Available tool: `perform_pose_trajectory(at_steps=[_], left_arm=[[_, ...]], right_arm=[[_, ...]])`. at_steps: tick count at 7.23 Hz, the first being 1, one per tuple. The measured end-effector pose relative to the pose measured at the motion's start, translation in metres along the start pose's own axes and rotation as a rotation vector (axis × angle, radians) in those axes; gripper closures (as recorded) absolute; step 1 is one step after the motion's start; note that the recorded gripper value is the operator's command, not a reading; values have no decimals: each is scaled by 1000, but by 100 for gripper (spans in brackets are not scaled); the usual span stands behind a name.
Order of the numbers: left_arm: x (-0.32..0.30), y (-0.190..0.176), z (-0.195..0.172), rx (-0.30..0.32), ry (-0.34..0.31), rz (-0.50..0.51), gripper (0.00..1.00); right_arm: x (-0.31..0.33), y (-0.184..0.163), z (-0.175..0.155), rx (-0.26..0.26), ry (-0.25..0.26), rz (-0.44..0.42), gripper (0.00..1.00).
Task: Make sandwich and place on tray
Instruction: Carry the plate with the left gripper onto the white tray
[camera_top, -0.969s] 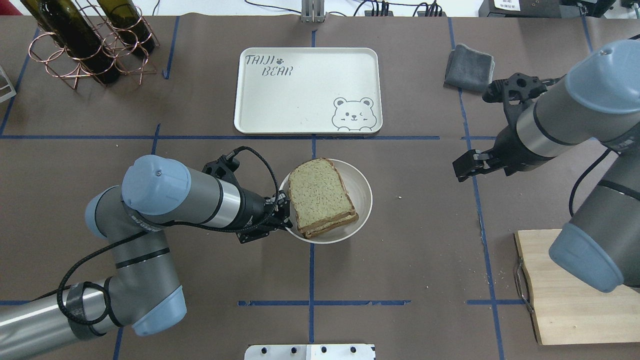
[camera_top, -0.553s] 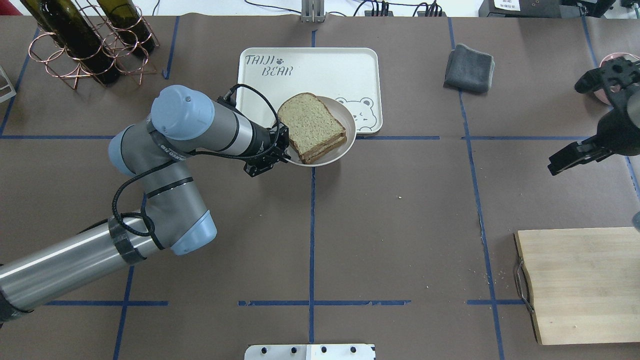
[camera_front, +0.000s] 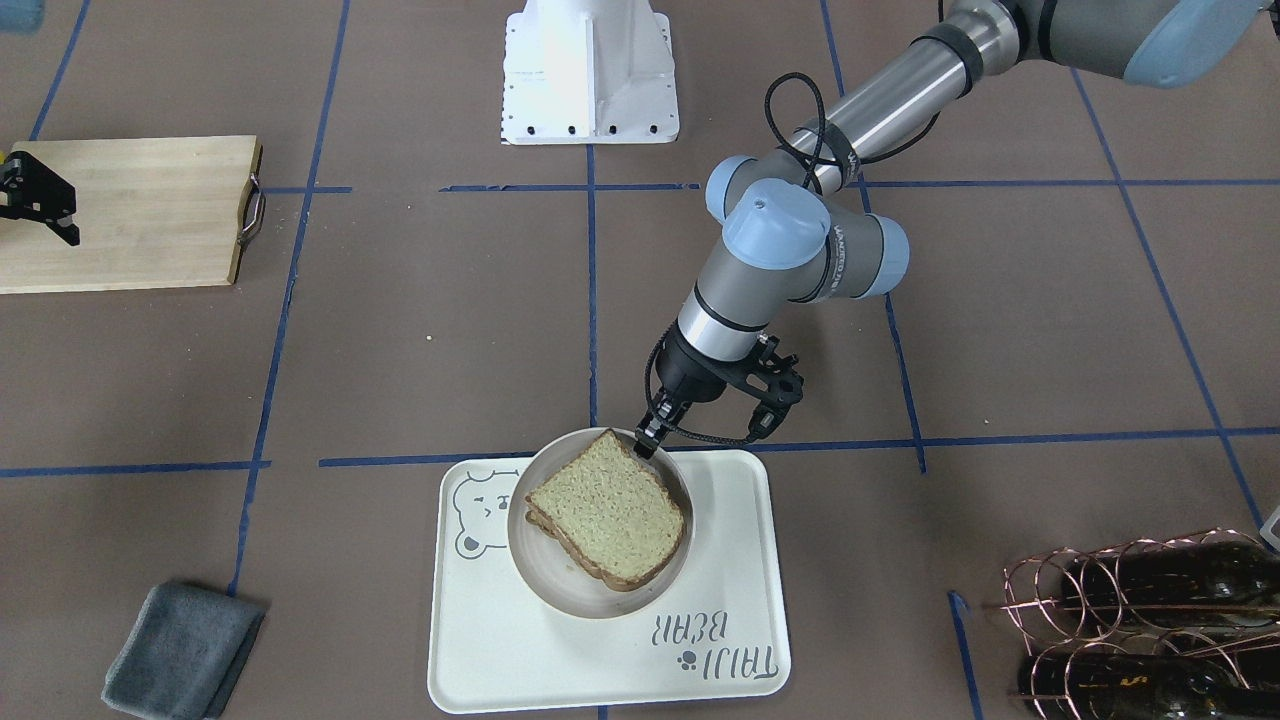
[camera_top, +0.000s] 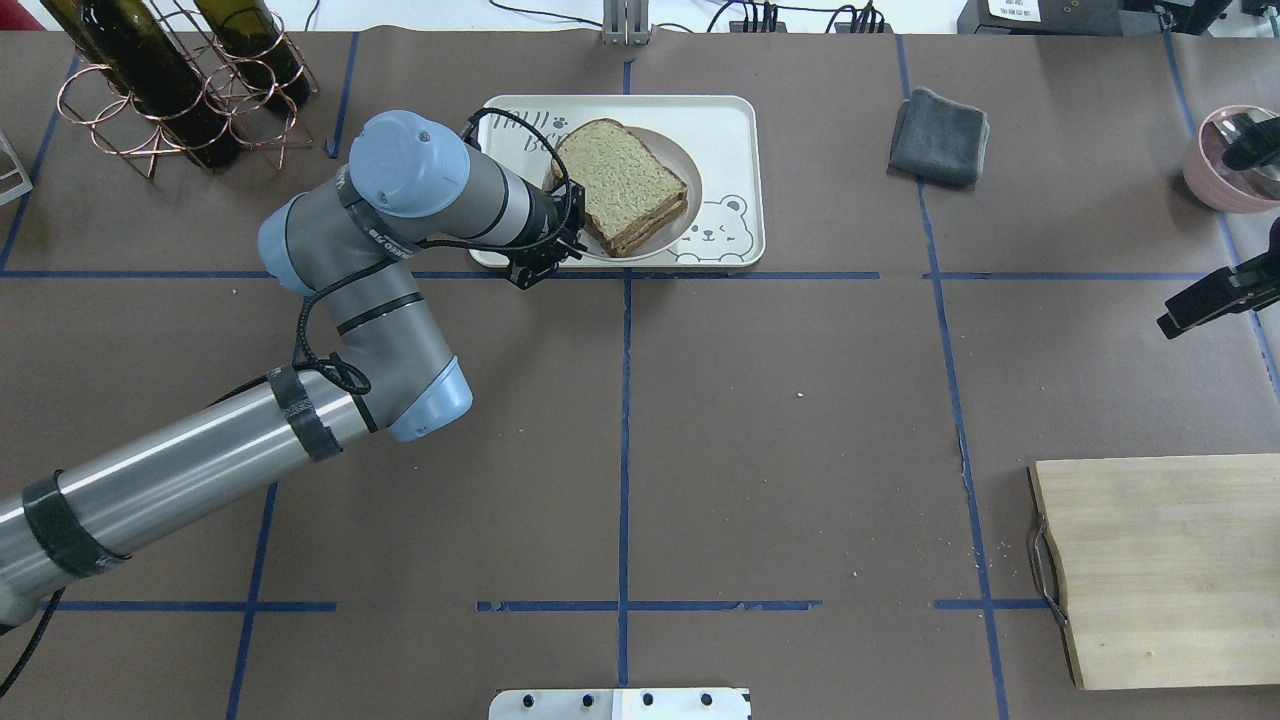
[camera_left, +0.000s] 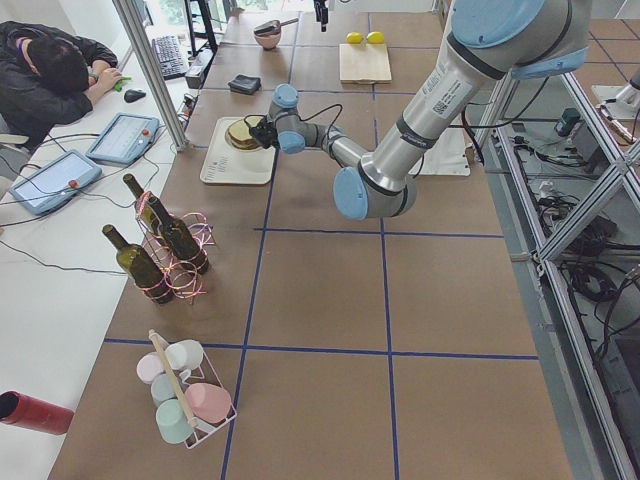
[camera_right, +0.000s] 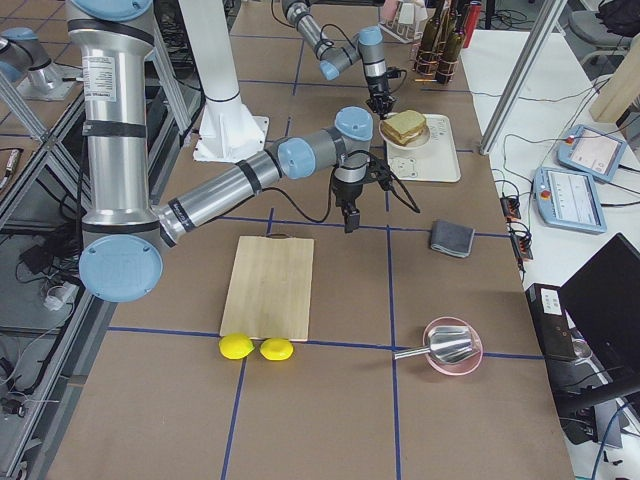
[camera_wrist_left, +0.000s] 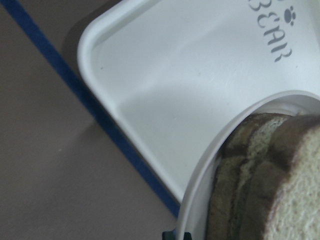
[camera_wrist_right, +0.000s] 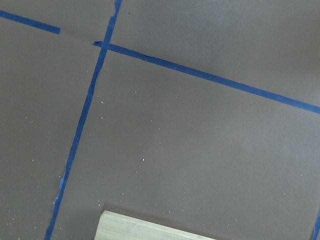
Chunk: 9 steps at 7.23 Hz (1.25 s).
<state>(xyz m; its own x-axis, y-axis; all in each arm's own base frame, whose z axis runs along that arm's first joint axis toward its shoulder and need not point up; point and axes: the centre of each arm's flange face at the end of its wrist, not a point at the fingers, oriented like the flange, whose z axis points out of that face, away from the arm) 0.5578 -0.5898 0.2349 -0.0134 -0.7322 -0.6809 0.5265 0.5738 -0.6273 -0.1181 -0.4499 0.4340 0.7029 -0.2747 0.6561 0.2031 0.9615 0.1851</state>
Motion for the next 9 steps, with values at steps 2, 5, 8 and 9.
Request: perform_pose_trajectory(at_steps=[2,5,8,9], left_arm=[[3,-8,21,24,22,-14,100],[1,-6,30,17,29,-12,100],[-1,-2,34,22,28,-9,100],[-3,-3,37,27,26,-10,74]], right_arm=[[4,0,-3,3,-10,9,0],[6,-1,-2,0,-13,15,0],[5,-1,-3,-5,-43,17,0],[5,-1,-4,-5,-49,19,0]])
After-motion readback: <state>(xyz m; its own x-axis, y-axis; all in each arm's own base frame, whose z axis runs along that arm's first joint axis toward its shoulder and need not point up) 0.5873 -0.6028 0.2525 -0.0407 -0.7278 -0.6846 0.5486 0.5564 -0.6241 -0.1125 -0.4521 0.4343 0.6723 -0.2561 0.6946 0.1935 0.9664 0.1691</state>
